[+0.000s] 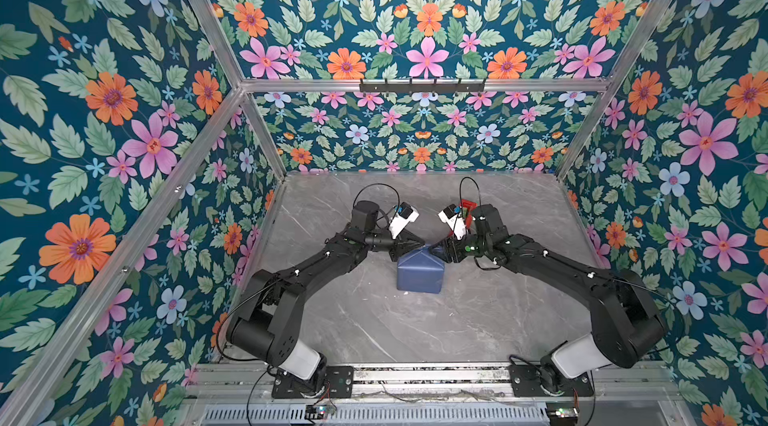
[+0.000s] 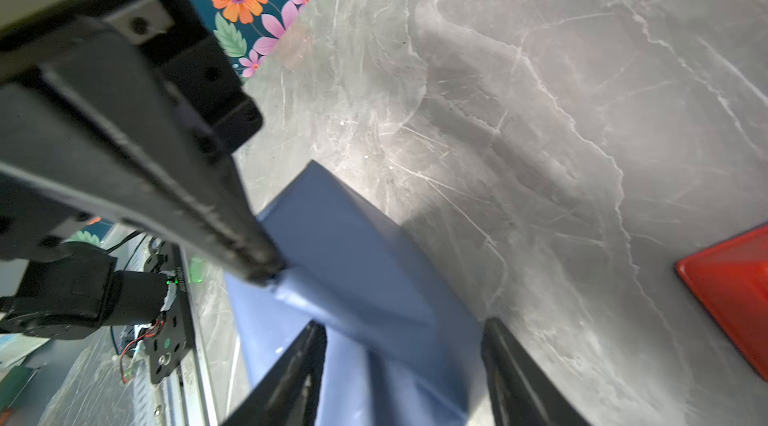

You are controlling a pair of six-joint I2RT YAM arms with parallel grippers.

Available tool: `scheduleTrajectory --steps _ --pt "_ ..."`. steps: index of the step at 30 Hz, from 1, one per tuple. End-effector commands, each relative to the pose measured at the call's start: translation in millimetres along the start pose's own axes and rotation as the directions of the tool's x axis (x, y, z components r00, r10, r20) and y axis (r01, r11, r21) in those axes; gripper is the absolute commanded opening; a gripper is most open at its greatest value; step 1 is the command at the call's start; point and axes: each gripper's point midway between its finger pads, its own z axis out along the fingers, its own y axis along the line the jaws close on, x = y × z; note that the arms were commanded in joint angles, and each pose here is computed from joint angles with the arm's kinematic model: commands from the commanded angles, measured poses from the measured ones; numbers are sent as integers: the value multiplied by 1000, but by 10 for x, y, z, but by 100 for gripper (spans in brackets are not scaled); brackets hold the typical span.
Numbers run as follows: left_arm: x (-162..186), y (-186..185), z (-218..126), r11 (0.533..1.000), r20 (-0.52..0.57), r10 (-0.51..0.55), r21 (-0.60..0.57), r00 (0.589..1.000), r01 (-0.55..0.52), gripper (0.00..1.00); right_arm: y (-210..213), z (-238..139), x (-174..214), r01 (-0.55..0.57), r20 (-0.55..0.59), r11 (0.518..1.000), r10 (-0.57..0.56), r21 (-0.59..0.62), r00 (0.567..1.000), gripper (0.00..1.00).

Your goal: Wrap the gift box in paper

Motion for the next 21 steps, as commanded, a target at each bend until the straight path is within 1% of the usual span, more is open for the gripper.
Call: scheduleTrajectory --steps 1,5,14,21 --pt "-55 16 -9 1000 17 20 -9 1000 -20 0 -14 -68 40 -21 -3 999 21 31 1000 63" --pt "-54 3 -9 1000 17 20 -7 1000 -20 0 -52 -127 142 -42 -15 997 43 65 999 64" --pt "-64 -81 -31 1000 31 16 4 999 -16 0 -113 -64 378 -97 -53 989 103 111 993 63" --pt "48 -175 -55 1000 36 2 8 999 -2 0 -164 -38 479 -145 -58 977 155 159 986 62"
